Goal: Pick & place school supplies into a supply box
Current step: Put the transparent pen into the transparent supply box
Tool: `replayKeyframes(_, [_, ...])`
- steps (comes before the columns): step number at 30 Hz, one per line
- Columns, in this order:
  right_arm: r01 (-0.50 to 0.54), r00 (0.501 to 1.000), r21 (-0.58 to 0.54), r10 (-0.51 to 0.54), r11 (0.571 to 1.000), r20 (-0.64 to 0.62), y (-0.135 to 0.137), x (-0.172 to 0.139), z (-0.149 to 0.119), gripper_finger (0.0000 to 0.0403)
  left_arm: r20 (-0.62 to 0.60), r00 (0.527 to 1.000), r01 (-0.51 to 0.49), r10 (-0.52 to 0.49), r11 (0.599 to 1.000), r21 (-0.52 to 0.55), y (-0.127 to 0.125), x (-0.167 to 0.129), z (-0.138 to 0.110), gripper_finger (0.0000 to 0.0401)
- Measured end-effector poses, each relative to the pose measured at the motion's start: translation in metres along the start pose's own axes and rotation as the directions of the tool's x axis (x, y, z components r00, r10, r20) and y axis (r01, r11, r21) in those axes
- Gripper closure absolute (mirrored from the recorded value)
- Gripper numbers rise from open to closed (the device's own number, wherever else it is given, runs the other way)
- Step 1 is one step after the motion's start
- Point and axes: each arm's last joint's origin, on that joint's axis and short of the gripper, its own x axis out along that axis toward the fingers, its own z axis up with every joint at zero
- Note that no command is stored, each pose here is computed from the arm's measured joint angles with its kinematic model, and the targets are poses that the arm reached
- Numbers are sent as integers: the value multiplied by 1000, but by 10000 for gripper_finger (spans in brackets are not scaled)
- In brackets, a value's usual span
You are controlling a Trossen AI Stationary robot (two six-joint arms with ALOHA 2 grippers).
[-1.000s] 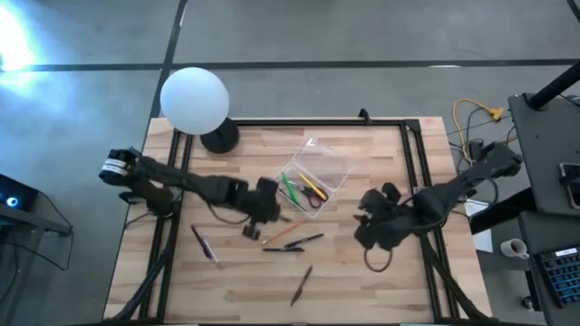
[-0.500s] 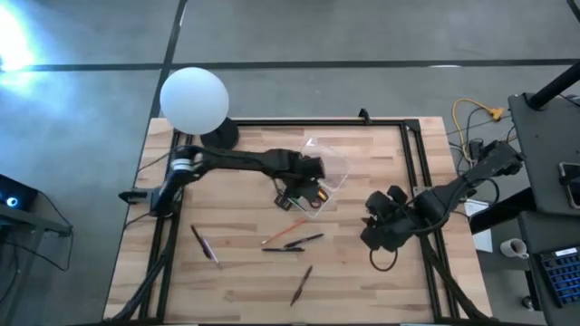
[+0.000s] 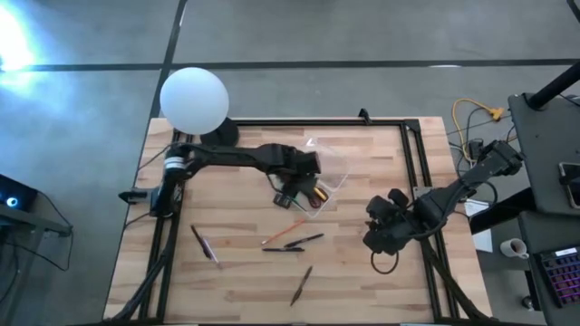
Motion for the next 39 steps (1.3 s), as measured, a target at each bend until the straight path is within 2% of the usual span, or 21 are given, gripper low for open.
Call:
replayKeyframes(2, [7, 1000, -15, -7, 1000, -2, -1, 2, 0, 282, 4, 1000, -1, 1, 999, -33, -11, -15, -8, 263])
replayKeyframes(5, [7, 1000, -34, -7, 999, 2, -2, 4, 3, 282, 23, 1000, 7, -6, 1000, -27, -39, -41, -24, 263])
replayKeyframes(9, [-14, 1000, -50, 15, 999, 25, -1, 9, 12, 282, 32, 999, 43, -44, 999, 19, -92, -67, -60, 271])
replayKeyframes(12, [-42, 997, -64, 46, 997, 59, -1, 14, 22, 282, 44, 996, 76, -78, 995, 60, -135, -74, -86, 276])
replayKeyframes(15, [-69, 993, -73, 75, 995, 92, -1, 18, 34, 282, 105, 988, 108, -116, 992, 72, -175, -75, -99, 277])
replayKeyframes(18, [-100, 989, -72, 107, 992, 98, -3, 21, 44, 282, 168, 972, 161, -162, 987, 21, -211, -71, -100, 277])
replayKeyframes(20, [-108, 989, -71, 115, 992, 98, -4, 23, 48, 282, 154, 969, 194, -190, 981, -5, -233, -66, -102, 277])
replayKeyframes(23, [-102, 989, -59, 108, 993, 98, -7, 24, 51, 282, 77, 972, 223, -223, 975, 13, -261, -53, -109, 277])
replayKeyframes(28, [-101, 990, -51, 106, 994, 98, -7, 25, 52, 282, -11, 973, 231, -231, 973, 17, -285, -38, -116, 277])
replayKeyframes(32, [-104, 989, -42, 108, 994, 98, -7, 25, 52, 282, -31, 972, 233, -233, 972, -4, -289, -32, -118, 277])
replayKeyframes(39, [-104, 990, -39, 107, 994, 97, -7, 25, 52, 282, -87, 949, 303, -303, 953, -11, -291, -24, -130, 277])
